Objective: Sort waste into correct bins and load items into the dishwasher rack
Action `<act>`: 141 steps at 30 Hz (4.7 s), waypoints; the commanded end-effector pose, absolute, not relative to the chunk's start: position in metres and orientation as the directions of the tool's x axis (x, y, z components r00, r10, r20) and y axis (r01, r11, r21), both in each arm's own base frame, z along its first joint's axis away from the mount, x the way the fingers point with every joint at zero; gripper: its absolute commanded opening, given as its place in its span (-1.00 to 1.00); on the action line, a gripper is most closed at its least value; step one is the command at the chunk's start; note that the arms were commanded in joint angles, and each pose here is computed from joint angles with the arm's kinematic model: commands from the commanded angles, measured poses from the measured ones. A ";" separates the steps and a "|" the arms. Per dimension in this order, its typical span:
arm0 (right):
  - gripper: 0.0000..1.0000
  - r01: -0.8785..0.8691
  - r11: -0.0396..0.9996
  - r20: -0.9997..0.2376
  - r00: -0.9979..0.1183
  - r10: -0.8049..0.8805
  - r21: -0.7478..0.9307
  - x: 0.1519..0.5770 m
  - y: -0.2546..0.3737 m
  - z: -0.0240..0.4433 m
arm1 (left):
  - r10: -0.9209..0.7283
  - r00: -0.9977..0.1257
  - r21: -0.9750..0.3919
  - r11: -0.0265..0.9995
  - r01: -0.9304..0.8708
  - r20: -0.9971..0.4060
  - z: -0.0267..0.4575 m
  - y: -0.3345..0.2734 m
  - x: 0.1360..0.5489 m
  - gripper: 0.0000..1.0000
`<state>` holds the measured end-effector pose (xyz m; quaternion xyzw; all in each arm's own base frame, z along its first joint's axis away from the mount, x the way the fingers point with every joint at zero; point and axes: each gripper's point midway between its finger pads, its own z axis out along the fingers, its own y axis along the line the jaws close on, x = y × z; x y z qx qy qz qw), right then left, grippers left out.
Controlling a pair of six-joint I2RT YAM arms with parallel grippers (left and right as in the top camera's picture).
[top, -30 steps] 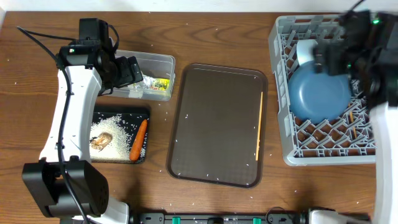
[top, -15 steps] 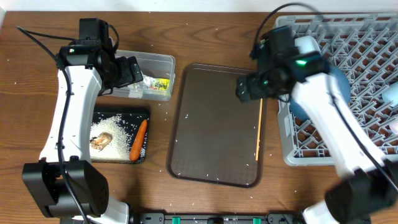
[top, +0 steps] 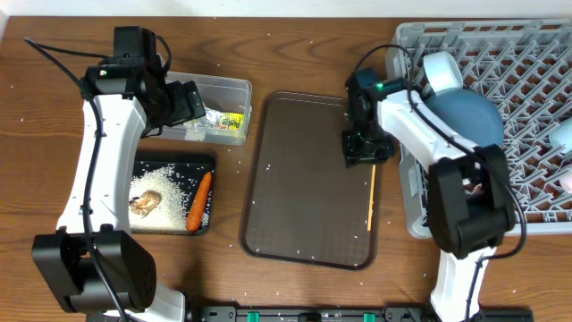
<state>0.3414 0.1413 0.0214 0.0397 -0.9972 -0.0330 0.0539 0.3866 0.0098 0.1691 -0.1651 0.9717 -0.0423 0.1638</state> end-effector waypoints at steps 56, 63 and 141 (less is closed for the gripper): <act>-0.98 0.145 0.950 -0.594 -0.803 -0.049 -0.275 0.396 -0.150 0.278 | -0.339 -0.881 -0.143 0.941 -0.308 -0.331 0.180 0.011 0.386 0.96; -0.98 0.079 0.948 -0.530 -0.842 -0.102 -0.309 0.410 -0.192 0.239 | -0.338 -0.881 -0.143 0.941 -0.308 -0.331 0.180 0.011 0.386 0.96; 0.98 -0.036 0.989 -0.972 -0.180 -0.148 -0.144 0.232 0.003 0.165 | -0.338 -0.881 -0.143 0.941 -0.308 -0.331 0.180 0.011 0.386 0.96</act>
